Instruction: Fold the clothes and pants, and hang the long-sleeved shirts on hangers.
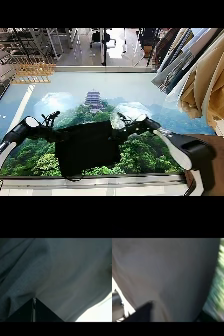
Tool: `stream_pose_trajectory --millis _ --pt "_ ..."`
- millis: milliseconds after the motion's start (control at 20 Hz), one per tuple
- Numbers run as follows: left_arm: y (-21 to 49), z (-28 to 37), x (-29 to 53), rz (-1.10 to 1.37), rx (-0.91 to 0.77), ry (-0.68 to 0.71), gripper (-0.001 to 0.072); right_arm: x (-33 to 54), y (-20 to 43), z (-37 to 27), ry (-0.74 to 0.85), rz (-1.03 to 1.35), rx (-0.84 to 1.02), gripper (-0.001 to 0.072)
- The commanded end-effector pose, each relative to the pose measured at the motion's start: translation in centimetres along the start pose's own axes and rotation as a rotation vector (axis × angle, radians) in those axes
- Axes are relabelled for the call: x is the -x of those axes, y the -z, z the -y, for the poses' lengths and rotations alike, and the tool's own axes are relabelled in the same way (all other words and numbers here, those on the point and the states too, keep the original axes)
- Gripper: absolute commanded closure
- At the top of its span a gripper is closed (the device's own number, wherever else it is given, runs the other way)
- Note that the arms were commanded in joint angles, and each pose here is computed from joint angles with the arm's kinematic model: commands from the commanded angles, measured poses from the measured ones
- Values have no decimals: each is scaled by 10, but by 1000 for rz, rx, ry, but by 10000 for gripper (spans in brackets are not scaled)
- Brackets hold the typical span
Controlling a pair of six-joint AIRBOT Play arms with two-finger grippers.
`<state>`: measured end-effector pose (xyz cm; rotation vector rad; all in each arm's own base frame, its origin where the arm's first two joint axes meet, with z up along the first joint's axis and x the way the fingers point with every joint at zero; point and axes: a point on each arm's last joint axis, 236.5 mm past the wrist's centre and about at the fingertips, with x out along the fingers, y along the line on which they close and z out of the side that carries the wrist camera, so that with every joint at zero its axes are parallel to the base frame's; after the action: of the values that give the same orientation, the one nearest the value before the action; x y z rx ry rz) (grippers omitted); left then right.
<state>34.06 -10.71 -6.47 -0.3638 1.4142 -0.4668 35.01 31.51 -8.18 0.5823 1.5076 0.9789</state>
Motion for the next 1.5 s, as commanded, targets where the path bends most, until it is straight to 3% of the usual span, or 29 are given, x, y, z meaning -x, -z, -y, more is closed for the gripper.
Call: stream_pose_trajectory --millis 0,200,500,700,900,1150,1300,1400,1450 --pt "-4 0 3 23 -4 -6 698 -37 -17 -49 -58 -13 95 683" --pt "13 30 36 10 -93 28 697 15 -44 -98 -14 61 168 701" --pt "67 76 90 -58 -217 82 696 263 -59 -113 163 497 110 701" --pt "67 84 102 -11 -249 71 696 431 12 -74 373 792 -54 701" --pt "67 83 102 -9 -249 70 697 547 139 1 605 999 -395 701" --pt "56 81 101 35 -253 56 697 508 305 102 566 940 -1028 701" --pt "48 80 102 70 -251 46 697 419 367 136 429 716 -1343 701" --pt "46 79 102 78 -251 43 697 377 415 149 482 535 -1514 699" --pt "46 79 102 79 -251 43 696 371 430 154 530 491 -1550 612"
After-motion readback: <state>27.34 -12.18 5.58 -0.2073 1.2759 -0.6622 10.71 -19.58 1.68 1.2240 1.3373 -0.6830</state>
